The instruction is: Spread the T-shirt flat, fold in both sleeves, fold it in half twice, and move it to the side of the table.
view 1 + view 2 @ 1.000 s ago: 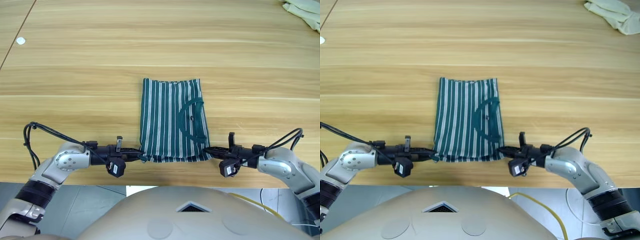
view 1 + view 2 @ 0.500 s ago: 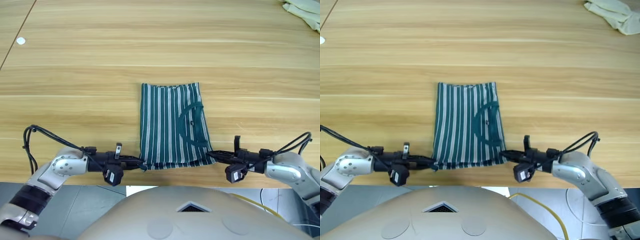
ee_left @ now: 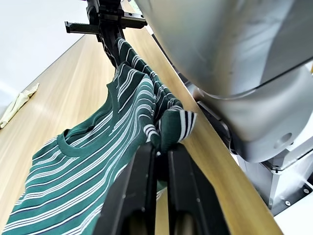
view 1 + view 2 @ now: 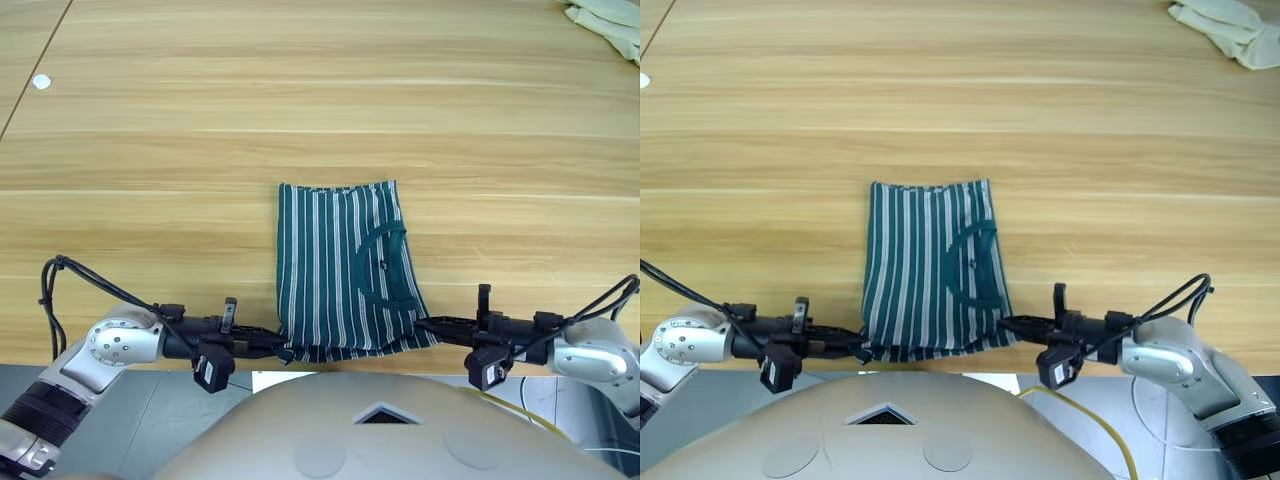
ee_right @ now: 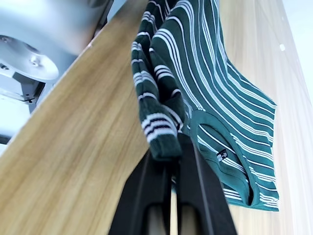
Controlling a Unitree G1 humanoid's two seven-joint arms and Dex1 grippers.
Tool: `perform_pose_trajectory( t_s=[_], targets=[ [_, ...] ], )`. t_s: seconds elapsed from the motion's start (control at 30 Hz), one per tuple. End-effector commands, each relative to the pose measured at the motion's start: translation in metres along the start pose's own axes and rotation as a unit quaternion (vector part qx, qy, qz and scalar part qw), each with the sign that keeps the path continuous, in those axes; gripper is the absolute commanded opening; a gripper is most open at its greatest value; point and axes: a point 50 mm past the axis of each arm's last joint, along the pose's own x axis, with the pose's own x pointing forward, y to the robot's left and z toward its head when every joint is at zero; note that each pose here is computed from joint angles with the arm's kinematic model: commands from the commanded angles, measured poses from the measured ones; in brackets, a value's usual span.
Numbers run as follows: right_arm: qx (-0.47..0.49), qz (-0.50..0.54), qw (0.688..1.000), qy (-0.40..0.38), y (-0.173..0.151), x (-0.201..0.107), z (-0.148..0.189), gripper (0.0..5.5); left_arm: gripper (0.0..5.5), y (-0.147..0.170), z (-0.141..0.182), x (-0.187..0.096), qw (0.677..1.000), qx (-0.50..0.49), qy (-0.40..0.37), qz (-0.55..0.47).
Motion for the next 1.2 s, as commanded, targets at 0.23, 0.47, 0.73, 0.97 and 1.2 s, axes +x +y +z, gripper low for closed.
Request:
perform_pose_trajectory(
  t_s=[0.23, 0.47, 0.73, 0.97, 1.2],
  targets=[
    [-0.003, -0.132, 0.990, 0.047, -0.053, 0.007, -0.025, 0.00, 0.13, 0.062, -0.032, -0.013, 0.983, -0.032, 0.012, 0.180],
    [0.011, -0.180, 0.980, 0.080, -0.076, 0.024, -0.044, 0.00, 0.13, 0.085, -0.078, -0.010, 0.958, -0.090, 0.091, 0.255],
    [0.013, -0.186, 0.973, 0.133, -0.087, 0.042, -0.069, 0.00, 0.13, 0.096, -0.098, -0.002, 0.934, -0.159, 0.110, 0.300],
    [0.013, -0.188, 0.968, 0.168, -0.095, 0.060, -0.089, 0.00, 0.13, 0.117, -0.097, 0.002, 0.907, -0.207, 0.080, 0.357],
    [0.026, -0.193, 0.967, 0.165, -0.100, 0.072, -0.097, 0.00, 0.60, 0.118, -0.106, 0.005, 0.891, -0.251, 0.085, 0.370]
  ],
)
